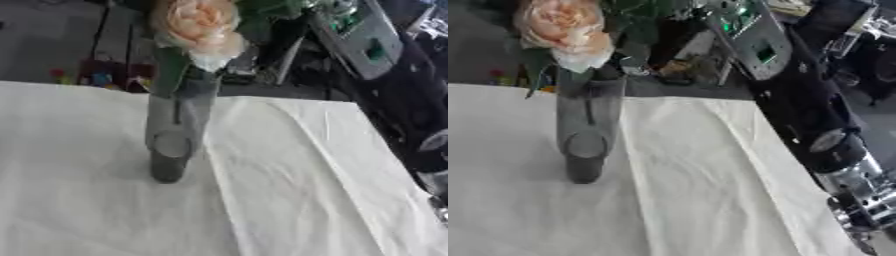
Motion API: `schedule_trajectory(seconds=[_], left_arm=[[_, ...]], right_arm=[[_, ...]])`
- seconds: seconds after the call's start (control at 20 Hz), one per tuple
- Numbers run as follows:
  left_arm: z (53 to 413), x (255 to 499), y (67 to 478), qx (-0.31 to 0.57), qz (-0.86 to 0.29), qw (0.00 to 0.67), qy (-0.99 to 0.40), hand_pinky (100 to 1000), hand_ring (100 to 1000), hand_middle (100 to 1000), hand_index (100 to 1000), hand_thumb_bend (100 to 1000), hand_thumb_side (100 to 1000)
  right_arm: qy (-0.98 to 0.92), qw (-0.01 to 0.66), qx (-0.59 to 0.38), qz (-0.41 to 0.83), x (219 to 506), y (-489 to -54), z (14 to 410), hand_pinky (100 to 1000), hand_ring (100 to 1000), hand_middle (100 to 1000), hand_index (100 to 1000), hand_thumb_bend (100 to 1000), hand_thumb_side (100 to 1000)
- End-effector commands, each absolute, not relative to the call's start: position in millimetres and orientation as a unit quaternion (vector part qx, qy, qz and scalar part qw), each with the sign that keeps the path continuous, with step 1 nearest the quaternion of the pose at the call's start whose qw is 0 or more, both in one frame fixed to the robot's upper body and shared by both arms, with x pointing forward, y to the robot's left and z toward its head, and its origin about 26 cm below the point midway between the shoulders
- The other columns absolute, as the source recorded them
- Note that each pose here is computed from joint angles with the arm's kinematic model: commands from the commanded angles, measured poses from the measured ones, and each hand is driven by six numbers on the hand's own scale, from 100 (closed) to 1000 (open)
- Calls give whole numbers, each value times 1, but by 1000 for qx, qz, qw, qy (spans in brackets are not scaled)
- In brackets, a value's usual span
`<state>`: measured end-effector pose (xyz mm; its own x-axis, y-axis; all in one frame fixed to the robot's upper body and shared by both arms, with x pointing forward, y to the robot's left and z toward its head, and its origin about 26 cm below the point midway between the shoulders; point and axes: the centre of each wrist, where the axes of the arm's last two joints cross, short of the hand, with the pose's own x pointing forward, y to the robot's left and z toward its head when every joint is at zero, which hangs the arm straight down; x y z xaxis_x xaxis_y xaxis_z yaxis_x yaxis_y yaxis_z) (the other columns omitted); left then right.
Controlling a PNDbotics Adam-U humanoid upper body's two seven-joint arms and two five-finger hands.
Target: Arrange flowers into the vase.
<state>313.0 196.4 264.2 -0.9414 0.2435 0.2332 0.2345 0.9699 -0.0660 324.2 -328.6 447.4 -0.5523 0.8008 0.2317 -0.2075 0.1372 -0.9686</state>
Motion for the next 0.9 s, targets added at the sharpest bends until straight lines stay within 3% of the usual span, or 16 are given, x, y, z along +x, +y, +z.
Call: schedule_trajectory(seconds=[0.05,0.9], left_arm=[[269,310,198,-118,8,112,-987,761,775,838,854,100,612],[269,310,199,-116,11,111,-987,762,775,840,856,100,610]], right_arm=[[-617,402,-292,611,311,-339,461,866,1000,1000,1000,100,182],[-565,421,-358,613,307,-358,448,868,1000,1000,1000,100,213]])
